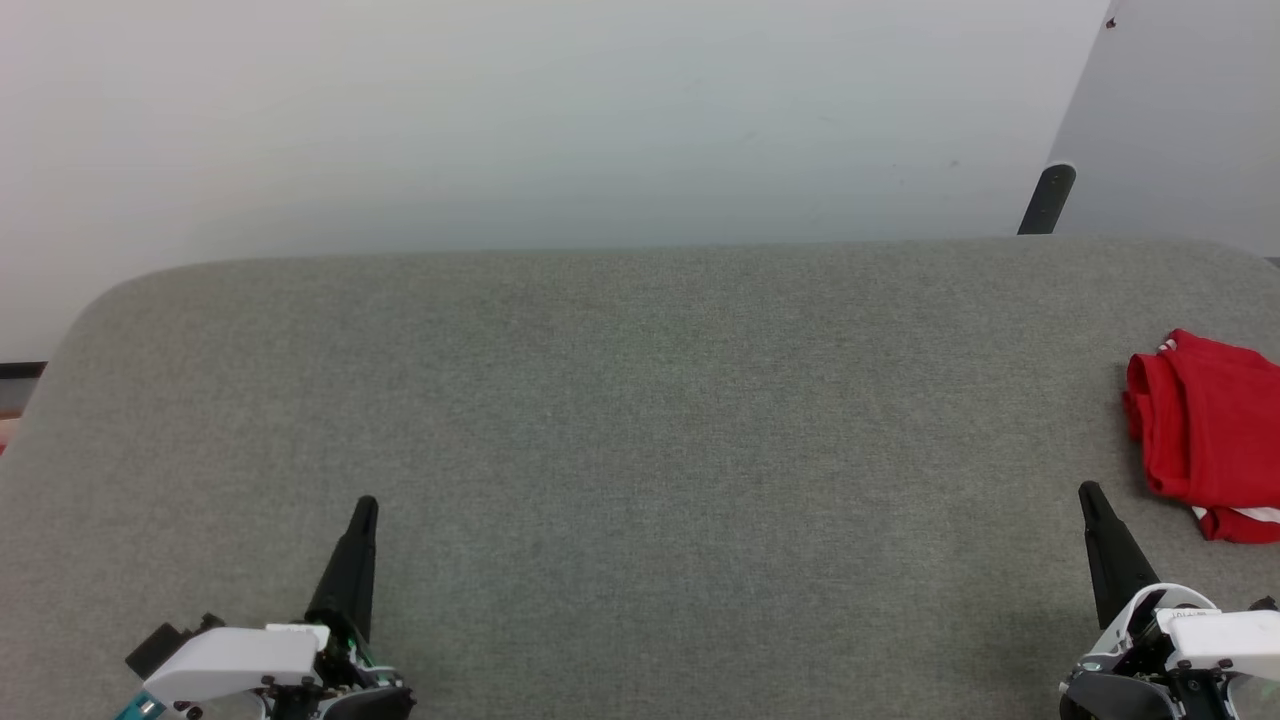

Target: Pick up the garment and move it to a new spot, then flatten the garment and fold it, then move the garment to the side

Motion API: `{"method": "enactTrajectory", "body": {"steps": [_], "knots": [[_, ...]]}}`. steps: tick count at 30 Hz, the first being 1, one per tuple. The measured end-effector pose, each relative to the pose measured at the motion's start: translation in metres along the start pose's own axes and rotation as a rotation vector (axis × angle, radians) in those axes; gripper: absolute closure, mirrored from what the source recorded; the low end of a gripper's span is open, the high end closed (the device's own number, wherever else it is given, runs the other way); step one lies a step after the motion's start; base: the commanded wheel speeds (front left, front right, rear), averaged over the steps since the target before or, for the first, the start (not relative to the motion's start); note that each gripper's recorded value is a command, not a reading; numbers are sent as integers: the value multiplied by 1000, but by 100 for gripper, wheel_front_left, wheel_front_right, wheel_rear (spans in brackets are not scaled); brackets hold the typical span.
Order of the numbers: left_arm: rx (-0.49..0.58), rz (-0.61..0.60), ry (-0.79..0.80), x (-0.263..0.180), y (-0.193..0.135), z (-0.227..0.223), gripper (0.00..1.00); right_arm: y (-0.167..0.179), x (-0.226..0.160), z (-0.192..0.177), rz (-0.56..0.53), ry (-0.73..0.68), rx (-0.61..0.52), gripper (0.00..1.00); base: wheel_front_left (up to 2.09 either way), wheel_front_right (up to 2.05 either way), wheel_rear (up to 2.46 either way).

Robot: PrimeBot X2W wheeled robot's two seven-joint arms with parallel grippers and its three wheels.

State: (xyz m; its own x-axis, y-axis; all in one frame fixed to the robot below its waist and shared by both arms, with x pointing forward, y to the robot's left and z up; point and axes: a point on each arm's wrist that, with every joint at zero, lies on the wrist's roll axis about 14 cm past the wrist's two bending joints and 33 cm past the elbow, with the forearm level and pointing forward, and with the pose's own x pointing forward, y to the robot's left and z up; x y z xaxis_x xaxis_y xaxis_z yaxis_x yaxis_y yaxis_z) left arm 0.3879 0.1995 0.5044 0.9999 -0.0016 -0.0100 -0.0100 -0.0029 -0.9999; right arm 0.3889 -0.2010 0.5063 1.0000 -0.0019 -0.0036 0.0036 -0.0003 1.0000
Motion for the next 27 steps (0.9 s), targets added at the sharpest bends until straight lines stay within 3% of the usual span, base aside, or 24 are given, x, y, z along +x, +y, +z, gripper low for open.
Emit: {"method": "enactTrajectory", "body": {"steps": [27], "knots": [[0,0,0,0,0,0,100,0,0,0,0,0,0,100,0,0,0]]}}
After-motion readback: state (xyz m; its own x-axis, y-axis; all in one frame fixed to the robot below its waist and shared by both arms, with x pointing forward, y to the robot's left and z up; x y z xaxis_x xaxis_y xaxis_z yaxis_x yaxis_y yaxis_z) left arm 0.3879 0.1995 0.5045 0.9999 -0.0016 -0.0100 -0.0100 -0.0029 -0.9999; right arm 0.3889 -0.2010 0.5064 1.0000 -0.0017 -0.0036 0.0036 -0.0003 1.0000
